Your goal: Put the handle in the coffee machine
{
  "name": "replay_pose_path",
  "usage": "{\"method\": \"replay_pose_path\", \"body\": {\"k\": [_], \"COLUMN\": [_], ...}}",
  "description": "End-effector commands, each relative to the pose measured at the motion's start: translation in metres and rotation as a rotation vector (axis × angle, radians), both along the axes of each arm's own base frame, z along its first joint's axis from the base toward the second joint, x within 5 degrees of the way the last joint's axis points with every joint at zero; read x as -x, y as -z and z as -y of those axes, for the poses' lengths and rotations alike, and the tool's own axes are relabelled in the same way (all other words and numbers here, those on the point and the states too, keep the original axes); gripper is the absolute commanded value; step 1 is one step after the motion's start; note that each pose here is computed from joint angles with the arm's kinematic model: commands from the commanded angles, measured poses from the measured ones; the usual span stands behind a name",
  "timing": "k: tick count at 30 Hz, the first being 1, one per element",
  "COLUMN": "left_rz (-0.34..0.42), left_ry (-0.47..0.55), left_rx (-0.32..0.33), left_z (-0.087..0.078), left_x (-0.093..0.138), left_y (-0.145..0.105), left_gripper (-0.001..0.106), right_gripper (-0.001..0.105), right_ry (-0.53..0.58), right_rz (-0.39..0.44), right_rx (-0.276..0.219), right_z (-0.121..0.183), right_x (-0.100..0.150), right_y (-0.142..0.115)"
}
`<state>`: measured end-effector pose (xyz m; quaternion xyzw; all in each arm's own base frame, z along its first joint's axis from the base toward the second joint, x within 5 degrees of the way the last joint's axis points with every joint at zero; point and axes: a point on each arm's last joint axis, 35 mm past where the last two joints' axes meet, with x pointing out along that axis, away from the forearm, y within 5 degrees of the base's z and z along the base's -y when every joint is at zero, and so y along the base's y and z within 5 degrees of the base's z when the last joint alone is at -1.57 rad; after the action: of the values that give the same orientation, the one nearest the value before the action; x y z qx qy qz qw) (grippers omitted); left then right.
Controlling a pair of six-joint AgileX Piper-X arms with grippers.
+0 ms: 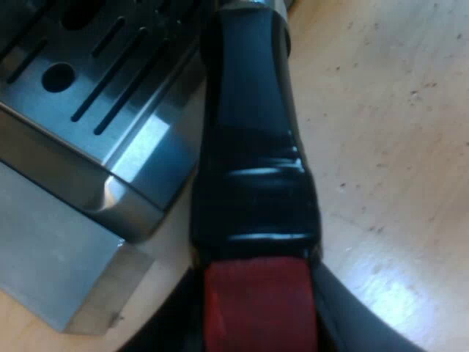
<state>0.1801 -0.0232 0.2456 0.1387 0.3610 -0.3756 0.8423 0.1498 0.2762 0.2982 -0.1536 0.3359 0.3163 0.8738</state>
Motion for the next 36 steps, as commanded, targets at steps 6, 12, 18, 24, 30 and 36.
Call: {"method": "replay_pose_path", "body": {"k": [6,12,18,24,30,36], "left_rz": [-0.012,-0.019,-0.069,-0.090,-0.031,-0.018], "left_ry": [0.018,0.044,0.056,0.060,0.034,0.038], "left_rx": [0.047,0.090,0.095,0.095,0.091,0.116], "left_z": [-0.010,-0.009,-0.010,-0.011,-0.021,-0.027], "left_x": [-0.034,-0.055,-0.071,-0.081,-0.087,-0.086], "left_y": [-0.011,-0.019,-0.004,0.004,-0.002,-0.003], "left_gripper": [0.000,0.000,0.000,0.000,0.000,0.000], "right_gripper": [0.066,0.066,0.066,0.066,0.066,0.066], "right_ry": [-0.005,0.078,0.124,0.218,0.244,0.237], "right_rz": [0.144,0.242,0.256,0.329,0.357,0.343], "right_rx": [-0.057,-0.042,-0.095,-0.082,-0.032,0.002], "right_z": [-0.007,-0.012,-0.032,-0.048,-0.062,-0.068], "right_x": [-0.004,-0.011,-0.018,-0.013,-0.016,-0.019], "right_y": [-0.017,-0.015,0.000,0.015,0.041,0.058]}}
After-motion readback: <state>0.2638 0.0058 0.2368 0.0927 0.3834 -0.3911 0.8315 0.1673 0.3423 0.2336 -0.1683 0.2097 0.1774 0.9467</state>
